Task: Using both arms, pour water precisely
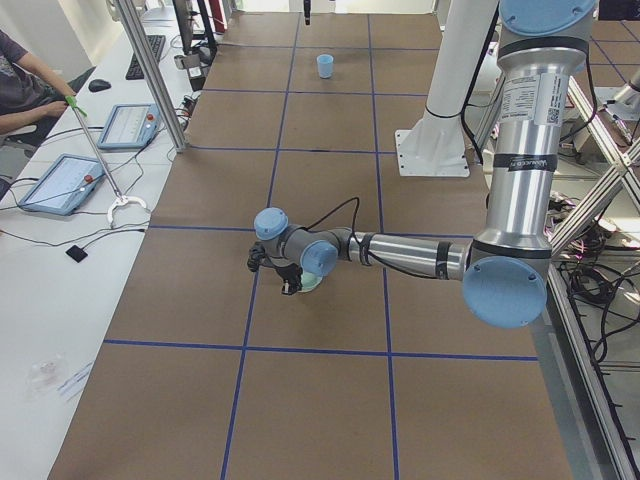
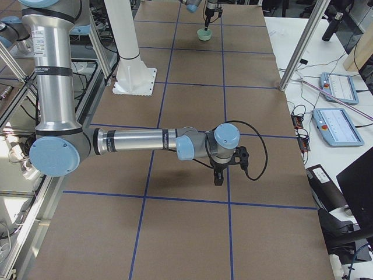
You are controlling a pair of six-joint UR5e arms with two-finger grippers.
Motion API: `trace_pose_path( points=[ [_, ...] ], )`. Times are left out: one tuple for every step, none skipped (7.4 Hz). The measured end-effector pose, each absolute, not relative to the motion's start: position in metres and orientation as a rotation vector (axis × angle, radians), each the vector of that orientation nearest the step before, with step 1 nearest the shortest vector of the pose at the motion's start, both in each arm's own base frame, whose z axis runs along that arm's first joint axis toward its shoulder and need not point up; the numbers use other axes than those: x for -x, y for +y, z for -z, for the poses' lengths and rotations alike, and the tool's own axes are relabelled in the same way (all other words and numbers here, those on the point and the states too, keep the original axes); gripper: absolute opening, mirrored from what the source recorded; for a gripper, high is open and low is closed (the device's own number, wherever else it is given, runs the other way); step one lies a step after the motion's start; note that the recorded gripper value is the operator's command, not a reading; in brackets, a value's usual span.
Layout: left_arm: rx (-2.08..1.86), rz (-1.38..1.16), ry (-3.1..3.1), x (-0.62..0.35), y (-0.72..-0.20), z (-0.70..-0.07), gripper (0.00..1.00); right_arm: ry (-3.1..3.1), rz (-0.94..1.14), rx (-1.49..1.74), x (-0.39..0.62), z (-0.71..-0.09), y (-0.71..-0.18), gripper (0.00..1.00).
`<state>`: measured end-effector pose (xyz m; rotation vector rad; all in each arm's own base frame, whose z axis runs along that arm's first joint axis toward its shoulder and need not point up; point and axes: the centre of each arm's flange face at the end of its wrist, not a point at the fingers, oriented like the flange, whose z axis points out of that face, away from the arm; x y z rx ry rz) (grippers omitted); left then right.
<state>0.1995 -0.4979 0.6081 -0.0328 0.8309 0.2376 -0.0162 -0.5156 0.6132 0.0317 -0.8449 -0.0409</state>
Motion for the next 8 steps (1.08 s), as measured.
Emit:
trace_pose_path(
  points=[
    [0.040,-0.246,0.866,-0.202,-0.498,-0.598,0.00,-0.845,0.041,-0.032,0.016,-0.613,-0.516,1.00],
    [0.055,-0.255,0.915,-0.206,-0.497,-0.586,0.00,-0.846,0.041,-0.032,0.016,-0.613,-0.516,1.00],
    [0.066,-0.243,0.951,-0.210,-0.500,-0.570,0.00,-0.846,0.041,-0.032,0.016,-0.613,-0.516,1.00],
    [0.073,-0.199,0.977,-0.215,-0.508,-0.547,0.00,-0.845,0.041,-0.033,0.016,-0.612,-0.517,1.00],
    [0.075,-0.156,0.999,-0.224,-0.514,-0.518,0.00,-0.845,0.041,-0.034,0.016,-0.612,-0.517,1.00],
    [0.082,-0.124,1.022,-0.244,-0.514,-0.481,0.00,-0.845,0.041,-0.034,0.017,-0.611,-0.518,1.00],
    [0.090,-0.095,1.038,-0.279,-0.512,-0.435,0.00,-0.845,0.042,-0.035,0.017,-0.611,-0.518,1.00],
    [0.092,-0.067,1.041,-0.322,-0.508,-0.390,0.00,-0.845,0.043,-0.036,0.017,-0.611,-0.518,1.00]
  ],
)
